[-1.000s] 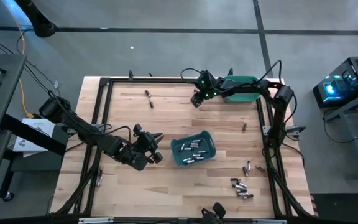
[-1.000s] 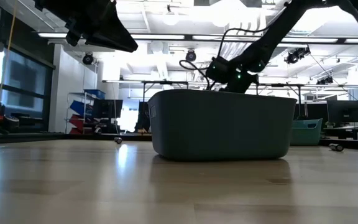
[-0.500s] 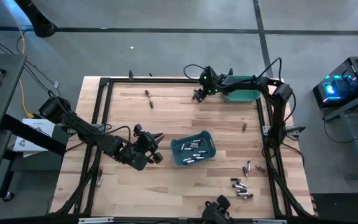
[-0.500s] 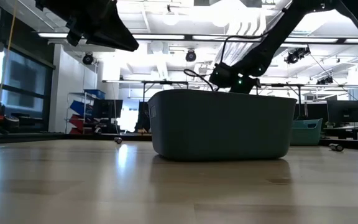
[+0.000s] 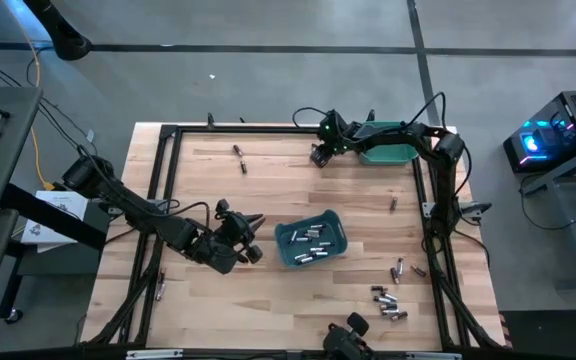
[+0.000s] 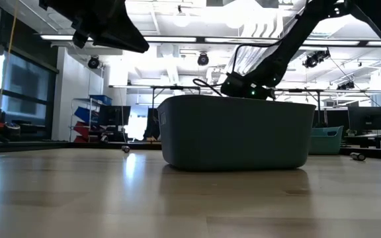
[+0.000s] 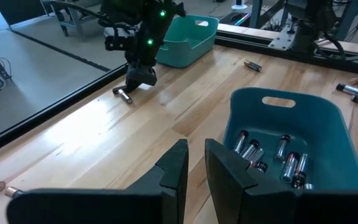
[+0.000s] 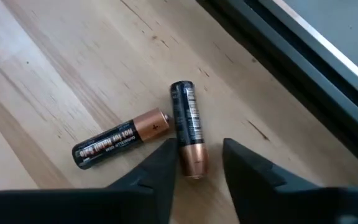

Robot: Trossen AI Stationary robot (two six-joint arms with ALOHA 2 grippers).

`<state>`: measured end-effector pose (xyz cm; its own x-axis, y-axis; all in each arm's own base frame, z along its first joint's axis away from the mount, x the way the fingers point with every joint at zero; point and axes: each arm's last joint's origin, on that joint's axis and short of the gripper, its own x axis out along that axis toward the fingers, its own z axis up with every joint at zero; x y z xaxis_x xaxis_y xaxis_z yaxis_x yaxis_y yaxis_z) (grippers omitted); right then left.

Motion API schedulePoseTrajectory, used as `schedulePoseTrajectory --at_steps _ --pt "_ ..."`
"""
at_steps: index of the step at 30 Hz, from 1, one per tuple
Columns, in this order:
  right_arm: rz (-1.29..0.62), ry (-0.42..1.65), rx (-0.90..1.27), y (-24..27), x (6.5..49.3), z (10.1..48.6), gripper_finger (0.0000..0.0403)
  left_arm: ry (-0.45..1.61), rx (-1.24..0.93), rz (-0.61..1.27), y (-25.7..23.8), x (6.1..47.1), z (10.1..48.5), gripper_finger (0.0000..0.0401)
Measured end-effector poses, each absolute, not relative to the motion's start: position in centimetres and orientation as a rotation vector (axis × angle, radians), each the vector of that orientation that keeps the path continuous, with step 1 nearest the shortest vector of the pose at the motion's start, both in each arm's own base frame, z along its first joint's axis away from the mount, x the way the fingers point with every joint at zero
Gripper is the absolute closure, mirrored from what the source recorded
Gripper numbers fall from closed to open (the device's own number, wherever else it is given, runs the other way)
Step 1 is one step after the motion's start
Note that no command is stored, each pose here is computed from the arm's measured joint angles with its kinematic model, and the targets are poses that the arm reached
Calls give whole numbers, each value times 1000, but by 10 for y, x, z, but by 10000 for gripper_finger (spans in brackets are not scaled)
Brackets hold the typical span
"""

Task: Sort batteries
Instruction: Put the black battery into the green bin

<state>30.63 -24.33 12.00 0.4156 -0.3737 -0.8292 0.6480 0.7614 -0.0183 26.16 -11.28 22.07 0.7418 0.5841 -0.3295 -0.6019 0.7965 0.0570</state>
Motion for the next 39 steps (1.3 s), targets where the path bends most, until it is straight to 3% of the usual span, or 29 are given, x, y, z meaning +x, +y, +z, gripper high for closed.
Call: schedulePoseTrajectory --at_steps 5,7,12,19,27,34,39 --pt "-656 950 328 -242 306 120 369 351 -61 635 -113 262 220 355" --pt "-658 951 331 -240 307 122 384 352 -62 633 -113 262 220 355" --pt "-693 965 356 -228 303 142 379 353 -62 633 -113 262 220 355" --pt "-728 917 238 -187 293 211 383 350 -62 632 -113 262 221 355" --pt "-894 870 195 -140 237 267 383 351 -48 634 -113 262 221 355" --pt "-1081 938 326 -135 181 268 383 356 -19 634 -113 262 221 355" --pt "-1144 1021 391 -142 162 247 383 348 -13 649 -113 262 221 355"
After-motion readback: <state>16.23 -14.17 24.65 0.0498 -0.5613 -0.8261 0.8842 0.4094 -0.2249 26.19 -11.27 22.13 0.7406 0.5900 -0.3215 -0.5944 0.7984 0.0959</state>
